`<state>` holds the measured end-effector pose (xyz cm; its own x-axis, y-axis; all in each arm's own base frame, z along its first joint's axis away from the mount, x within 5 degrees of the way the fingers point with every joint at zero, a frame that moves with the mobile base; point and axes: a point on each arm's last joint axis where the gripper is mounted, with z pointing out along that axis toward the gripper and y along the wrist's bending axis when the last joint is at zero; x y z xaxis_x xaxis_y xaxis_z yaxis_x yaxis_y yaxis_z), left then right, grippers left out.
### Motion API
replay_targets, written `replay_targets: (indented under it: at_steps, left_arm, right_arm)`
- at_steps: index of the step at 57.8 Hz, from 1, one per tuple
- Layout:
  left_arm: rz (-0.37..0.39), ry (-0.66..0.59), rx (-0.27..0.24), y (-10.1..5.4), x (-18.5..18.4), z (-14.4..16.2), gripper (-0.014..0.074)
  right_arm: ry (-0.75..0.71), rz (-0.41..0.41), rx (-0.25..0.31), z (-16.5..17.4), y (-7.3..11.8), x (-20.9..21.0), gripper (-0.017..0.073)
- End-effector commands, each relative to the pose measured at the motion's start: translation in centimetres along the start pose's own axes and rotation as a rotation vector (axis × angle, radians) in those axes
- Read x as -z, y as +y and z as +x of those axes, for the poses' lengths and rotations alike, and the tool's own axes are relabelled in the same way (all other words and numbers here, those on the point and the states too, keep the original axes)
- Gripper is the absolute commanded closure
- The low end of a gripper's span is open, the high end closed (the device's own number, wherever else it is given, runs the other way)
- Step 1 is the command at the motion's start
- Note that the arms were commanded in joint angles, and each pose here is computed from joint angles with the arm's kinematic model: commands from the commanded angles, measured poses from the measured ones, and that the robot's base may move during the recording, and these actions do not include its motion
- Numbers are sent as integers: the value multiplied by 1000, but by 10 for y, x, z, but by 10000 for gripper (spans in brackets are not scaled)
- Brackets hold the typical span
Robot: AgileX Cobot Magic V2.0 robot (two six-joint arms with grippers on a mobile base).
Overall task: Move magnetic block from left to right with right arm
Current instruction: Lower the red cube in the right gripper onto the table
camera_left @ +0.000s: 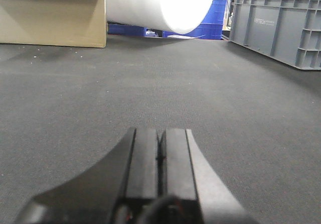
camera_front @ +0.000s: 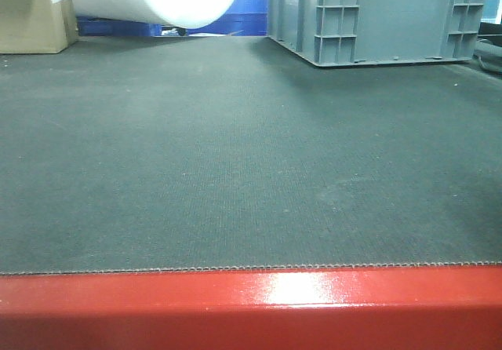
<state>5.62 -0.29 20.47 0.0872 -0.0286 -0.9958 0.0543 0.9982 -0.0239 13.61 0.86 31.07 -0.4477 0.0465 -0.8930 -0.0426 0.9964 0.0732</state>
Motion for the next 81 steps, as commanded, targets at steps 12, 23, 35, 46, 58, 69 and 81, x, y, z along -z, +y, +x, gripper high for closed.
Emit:
replay_targets:
  at_steps: [12, 23, 35, 46, 58, 69, 81]
  left_arm:
    - [-3, -86, 11, 0, 1, -5, 711]
    - [-3, -86, 11, 0, 1, -5, 711]
    - [-3, -86, 11, 0, 1, -5, 711]
    - [-3, -86, 11, 0, 1, -5, 711]
    - [-3, -86, 11, 0, 1, -5, 711]
    - [-3, -86, 11, 0, 1, -5, 711]
    - [-3, -86, 11, 0, 1, -5, 711]
  right_arm:
    - [152, -125, 66, -40, 35, -68, 257]
    - [383, -231, 125, -37, 83, -110, 257]
    - [629, -162, -31, -35, 135, -137, 255]
    - [810, -74, -50, -32, 177, -158, 255]
    - [912, -56, 34, -23, 217, -182, 255]
    - [944, -78, 31, -25, 243, -198, 255]
    - [914, -97, -28, -28, 259, -203, 255]
